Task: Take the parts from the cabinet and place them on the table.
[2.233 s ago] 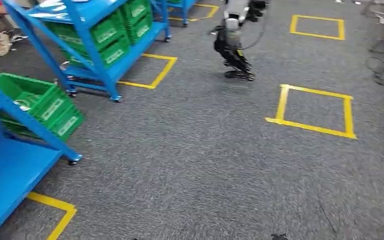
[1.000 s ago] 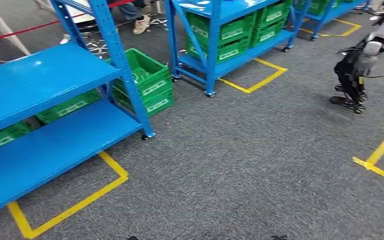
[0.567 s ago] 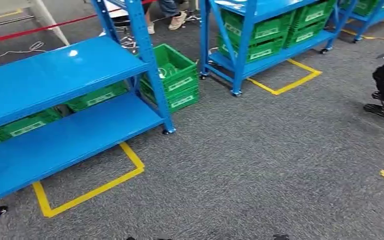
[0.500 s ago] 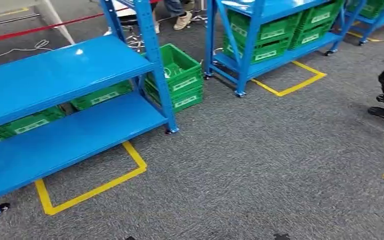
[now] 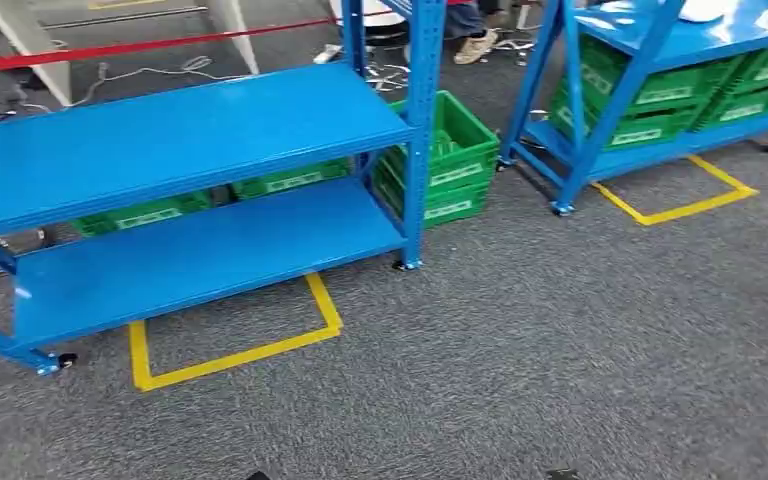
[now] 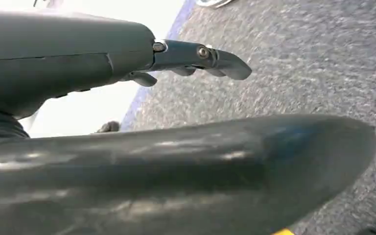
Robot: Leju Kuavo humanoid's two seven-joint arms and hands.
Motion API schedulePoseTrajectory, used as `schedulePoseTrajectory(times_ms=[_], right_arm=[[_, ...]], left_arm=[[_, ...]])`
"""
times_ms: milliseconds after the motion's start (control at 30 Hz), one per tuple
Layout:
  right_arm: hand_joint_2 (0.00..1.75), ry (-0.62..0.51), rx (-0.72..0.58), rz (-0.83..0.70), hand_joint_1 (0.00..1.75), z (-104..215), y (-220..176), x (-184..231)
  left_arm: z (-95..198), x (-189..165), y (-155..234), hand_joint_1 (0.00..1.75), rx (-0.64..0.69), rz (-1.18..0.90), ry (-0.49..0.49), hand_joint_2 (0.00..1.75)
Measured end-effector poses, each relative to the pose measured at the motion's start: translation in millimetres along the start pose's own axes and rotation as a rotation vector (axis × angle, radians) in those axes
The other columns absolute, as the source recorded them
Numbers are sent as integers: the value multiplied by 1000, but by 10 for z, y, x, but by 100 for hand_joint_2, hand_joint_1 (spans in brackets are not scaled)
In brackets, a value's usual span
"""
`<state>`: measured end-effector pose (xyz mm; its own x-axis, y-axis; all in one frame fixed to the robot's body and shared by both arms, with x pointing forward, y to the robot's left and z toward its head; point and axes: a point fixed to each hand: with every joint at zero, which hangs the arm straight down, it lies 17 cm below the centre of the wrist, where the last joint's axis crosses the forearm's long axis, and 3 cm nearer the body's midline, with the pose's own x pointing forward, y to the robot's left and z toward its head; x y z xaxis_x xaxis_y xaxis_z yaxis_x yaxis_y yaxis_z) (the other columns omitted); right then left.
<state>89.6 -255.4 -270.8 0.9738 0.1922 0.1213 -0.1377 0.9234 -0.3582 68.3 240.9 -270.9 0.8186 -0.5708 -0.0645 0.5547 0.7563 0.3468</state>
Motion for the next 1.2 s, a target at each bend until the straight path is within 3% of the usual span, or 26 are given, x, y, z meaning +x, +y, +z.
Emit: schedulePoseTrajectory(times_ms=[733, 767, 967, 1000, 1200], right_arm=[[175, -1, 6, 8, 0, 9, 20, 37], [0, 0, 8, 9, 0, 10, 26, 22], [0, -12, 3, 16, 0, 8, 18, 36], [175, -13, -1, 22, 0, 7, 9, 40], [175, -6, -22, 65, 0, 8, -18, 25]], left_arm=[[-22, -47, 47, 0, 10, -11, 12, 0], [-21, -27, 56, 0, 11, -10, 9, 0], [-18, -59, 26, 0, 7, -13, 12, 0], [-19, -59, 29, 0, 7, -14, 12, 0], [-27, -76, 43, 0, 12, -19, 13, 0]])
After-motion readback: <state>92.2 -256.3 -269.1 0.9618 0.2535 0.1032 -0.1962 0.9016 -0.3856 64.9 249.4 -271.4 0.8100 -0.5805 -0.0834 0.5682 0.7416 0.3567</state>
